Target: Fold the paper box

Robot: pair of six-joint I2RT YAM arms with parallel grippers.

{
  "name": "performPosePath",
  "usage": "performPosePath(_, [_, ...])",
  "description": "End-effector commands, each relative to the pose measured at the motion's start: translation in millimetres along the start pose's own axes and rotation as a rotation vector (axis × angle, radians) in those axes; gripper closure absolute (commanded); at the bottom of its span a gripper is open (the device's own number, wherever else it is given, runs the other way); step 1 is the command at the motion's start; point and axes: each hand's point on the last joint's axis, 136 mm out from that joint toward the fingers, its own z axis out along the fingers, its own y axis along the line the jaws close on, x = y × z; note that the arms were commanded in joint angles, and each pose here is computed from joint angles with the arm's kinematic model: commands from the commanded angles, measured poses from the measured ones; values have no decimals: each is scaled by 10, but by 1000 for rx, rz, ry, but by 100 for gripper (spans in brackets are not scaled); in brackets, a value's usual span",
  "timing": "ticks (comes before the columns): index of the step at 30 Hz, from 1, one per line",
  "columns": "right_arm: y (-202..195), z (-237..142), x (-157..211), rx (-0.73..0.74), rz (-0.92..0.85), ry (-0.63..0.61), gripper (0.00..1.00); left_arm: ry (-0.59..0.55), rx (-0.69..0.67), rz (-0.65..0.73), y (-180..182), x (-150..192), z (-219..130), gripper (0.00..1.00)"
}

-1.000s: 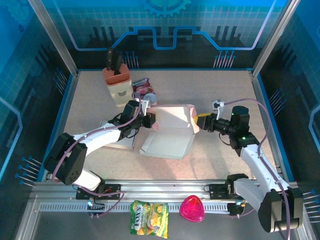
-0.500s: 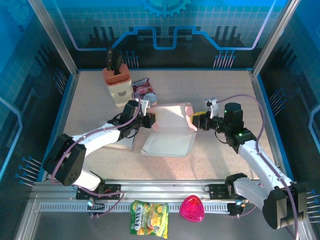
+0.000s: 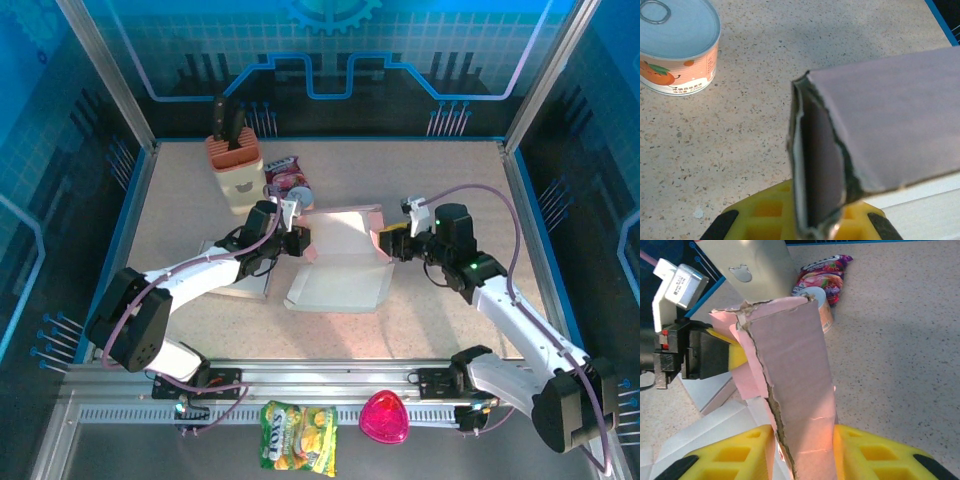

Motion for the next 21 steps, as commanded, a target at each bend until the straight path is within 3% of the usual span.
performPosePath(1, [-66,7,-11,80,-39,22,63,-45,39,14,-126,-199,-90,100])
performPosePath(16, [-114,79,0,222,-95,63,59,-37,33,26,-158,-200,-80,100])
performPosePath(21, [-156,102,-7,297,-114,83,63,-36,10,39,-178,-199,-58,100])
